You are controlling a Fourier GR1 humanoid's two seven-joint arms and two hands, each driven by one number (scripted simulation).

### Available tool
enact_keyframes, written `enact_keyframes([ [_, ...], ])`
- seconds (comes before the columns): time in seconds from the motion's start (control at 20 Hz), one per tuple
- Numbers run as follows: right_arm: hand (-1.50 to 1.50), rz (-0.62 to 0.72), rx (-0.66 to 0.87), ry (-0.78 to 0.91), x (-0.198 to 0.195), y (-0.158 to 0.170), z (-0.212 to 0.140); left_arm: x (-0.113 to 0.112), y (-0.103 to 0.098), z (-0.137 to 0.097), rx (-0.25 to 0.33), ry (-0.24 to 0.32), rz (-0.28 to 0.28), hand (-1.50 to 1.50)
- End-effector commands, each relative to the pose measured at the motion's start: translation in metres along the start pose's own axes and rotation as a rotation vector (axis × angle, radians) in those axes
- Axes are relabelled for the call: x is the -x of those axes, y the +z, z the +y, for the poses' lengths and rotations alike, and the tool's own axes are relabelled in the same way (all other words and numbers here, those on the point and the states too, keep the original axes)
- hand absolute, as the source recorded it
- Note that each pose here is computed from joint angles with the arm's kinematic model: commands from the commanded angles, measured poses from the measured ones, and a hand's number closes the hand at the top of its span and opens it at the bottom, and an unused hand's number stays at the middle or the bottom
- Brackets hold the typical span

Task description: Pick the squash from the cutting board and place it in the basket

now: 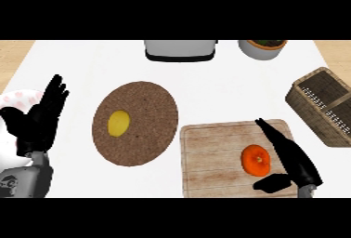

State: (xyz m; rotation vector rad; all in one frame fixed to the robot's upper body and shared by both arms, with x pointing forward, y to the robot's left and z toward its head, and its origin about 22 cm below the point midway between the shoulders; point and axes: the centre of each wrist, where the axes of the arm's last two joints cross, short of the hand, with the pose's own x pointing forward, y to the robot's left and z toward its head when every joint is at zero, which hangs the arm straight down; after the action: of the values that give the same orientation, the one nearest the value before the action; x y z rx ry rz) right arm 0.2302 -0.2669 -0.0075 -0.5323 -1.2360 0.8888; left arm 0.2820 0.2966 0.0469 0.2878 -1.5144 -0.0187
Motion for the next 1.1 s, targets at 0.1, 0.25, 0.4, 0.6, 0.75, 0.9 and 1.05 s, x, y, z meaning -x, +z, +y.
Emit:
enact_keyframes([
  [0.1, -1.50, 0.013, -0.034, 0.001, -0.020, -0.020, 0.013, 0.015, -0.006, -0.001, 0.014, -0.001, -0.004, 0.00],
  [0.25, -1.50, -0.001, -0.087, 0.032, -0.005, 0.004, 0.028, -0.003, -0.002, -0.002, 0.010, -0.003, 0.000, 0.00],
  [0.4, 1.50, -0.035, -0.156, 0.054, 0.018, -0.013, 0.010, -0.009, 0.001, 0.000, 0.019, 0.008, -0.002, 0.00],
  [0.6, 1.50, -0.079, -0.175, 0.081, 0.006, -0.014, 0.047, 0.002, 0.001, 0.003, 0.017, 0.003, 0.005, 0.00],
  [0.75, 1.50, -0.085, -0.195, 0.052, 0.030, -0.010, 0.037, 0.001, 0.002, -0.014, 0.012, 0.006, -0.005, 0.00],
  [0.9, 1.50, -0.084, -0.178, 0.047, 0.009, -0.013, 0.062, 0.006, -0.003, -0.006, 0.004, 0.006, -0.016, 0.00],
  [1.05, 1.50, 0.106, -0.022, -0.060, -0.058, -0.038, 0.058, -0.010, -0.007, -0.003, 0.017, 0.004, -0.009, 0.00],
])
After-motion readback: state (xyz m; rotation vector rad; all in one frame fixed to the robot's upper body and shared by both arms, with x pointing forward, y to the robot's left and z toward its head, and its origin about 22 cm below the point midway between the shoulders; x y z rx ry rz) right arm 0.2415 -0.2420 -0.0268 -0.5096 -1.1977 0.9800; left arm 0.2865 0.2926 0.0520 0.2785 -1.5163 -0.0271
